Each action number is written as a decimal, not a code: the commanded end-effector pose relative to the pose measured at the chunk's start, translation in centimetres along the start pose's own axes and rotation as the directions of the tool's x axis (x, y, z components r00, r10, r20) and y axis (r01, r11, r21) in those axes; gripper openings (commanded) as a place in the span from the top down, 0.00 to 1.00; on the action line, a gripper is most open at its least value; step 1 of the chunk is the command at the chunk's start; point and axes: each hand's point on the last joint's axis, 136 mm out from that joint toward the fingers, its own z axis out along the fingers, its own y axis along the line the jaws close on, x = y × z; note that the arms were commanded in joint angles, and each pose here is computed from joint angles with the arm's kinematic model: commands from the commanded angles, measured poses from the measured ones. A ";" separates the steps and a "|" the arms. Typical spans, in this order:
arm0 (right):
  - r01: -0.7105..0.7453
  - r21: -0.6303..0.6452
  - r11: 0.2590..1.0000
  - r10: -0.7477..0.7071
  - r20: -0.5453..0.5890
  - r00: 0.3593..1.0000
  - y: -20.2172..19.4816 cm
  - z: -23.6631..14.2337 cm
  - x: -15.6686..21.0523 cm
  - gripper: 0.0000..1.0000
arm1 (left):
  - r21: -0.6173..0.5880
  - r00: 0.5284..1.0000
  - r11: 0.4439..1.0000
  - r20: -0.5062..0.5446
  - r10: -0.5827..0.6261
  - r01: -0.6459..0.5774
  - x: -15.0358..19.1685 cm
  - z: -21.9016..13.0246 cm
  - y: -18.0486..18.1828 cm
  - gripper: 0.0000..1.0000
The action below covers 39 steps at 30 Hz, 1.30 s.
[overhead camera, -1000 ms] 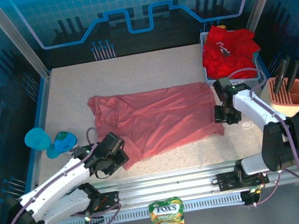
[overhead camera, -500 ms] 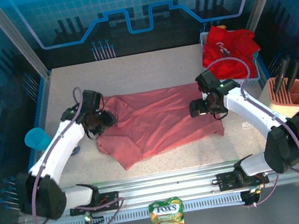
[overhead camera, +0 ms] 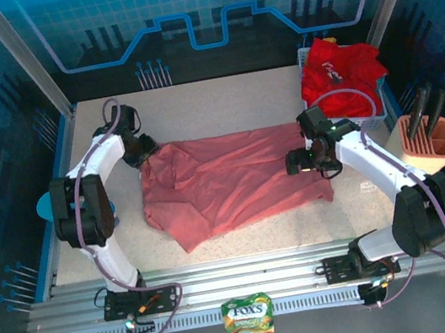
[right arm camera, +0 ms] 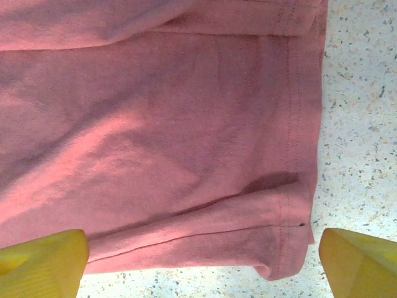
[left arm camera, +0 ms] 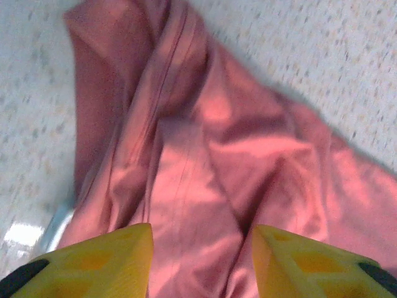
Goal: Fold and stack the t-shirts
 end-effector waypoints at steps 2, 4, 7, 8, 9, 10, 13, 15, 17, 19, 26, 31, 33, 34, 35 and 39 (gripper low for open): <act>-0.008 -0.018 1.000 0.008 0.011 1.000 -0.7 -0.3 0.1 0.04 | -0.004 0.999 1.000 0.043 0.007 -0.007 -2.8 1.3 -0.1 0.59; -0.015 -0.018 1.000 0.015 0.011 1.000 -1.0 -0.2 0.1 0.04 | -0.024 0.999 1.000 0.038 0.004 -0.003 -3.3 2.0 0.2 0.64; -0.024 -0.022 0.999 0.024 0.011 1.000 -1.2 0.0 0.1 0.04 | -0.033 0.999 0.999 0.051 0.007 -0.005 -3.8 2.5 0.4 0.65; -0.026 -0.023 0.999 0.026 0.009 1.000 -1.3 0.0 0.1 0.05 | -0.030 0.999 1.000 0.051 0.007 -0.006 -3.8 2.5 0.3 0.65; -0.029 -0.023 0.999 0.029 0.006 1.000 -1.3 0.1 0.1 0.05 | -0.033 0.999 0.999 0.048 0.011 -0.010 -3.7 2.6 0.4 0.65; -0.028 -0.021 0.999 0.029 0.005 1.000 -1.4 0.1 0.1 0.05 | -0.043 0.999 0.999 0.042 0.014 -0.012 -3.6 2.8 0.6 0.66; -0.030 -0.023 0.999 0.030 0.008 1.000 -1.4 0.0 0.0 0.05 | -0.065 0.999 0.998 0.032 0.024 -0.022 -3.1 3.2 1.2 0.66; -0.028 -0.024 0.999 0.028 0.008 1.000 -1.4 0.0 0.0 0.05 | -0.072 0.999 0.997 0.031 0.032 -0.029 -2.9 3.4 1.6 0.67; -0.027 -0.025 0.999 0.028 0.007 1.000 -1.4 0.0 0.0 0.05 | -0.070 0.999 0.997 0.033 0.032 -0.030 -2.7 3.6 1.7 0.68; -0.029 -0.026 0.999 0.029 0.007 1.000 -1.4 -0.1 -0.1 0.05 | -0.066 0.999 0.997 0.031 0.031 -0.029 -2.7 3.9 1.6 0.70; -0.030 -0.025 0.999 0.030 0.007 1.000 -1.5 -0.2 0.1 0.05 | -0.089 0.998 0.995 0.014 0.053 -0.052 -2.1 4.8 1.6 0.69; -0.031 -0.028 0.999 0.031 0.003 1.000 -1.5 -0.2 0.2 0.05 | -0.110 0.998 0.992 0.014 0.058 -0.056 -1.7 5.0 2.3 0.69; -0.031 -0.028 0.999 0.031 0.003 1.000 -1.5 -0.1 0.1 0.05 | -0.103 0.998 0.993 0.016 0.058 -0.056 -1.7 5.1 2.2 0.69; -0.030 -0.030 0.999 0.030 0.004 1.000 -1.5 -0.1 0.1 0.05 | -0.104 0.998 0.993 0.014 0.057 -0.056 -1.6 5.2 2.2 0.69; -0.032 -0.032 0.999 0.032 0.003 0.999 -1.4 -0.2 0.1 0.05 | -0.107 0.998 0.993 0.013 0.060 -0.058 -1.6 5.2 2.2 0.69; -0.032 -0.036 0.999 0.033 0.005 0.999 -1.4 -0.3 0.1 0.05 | -0.105 0.998 0.993 0.015 0.056 -0.054 -1.6 5.4 2.2 0.72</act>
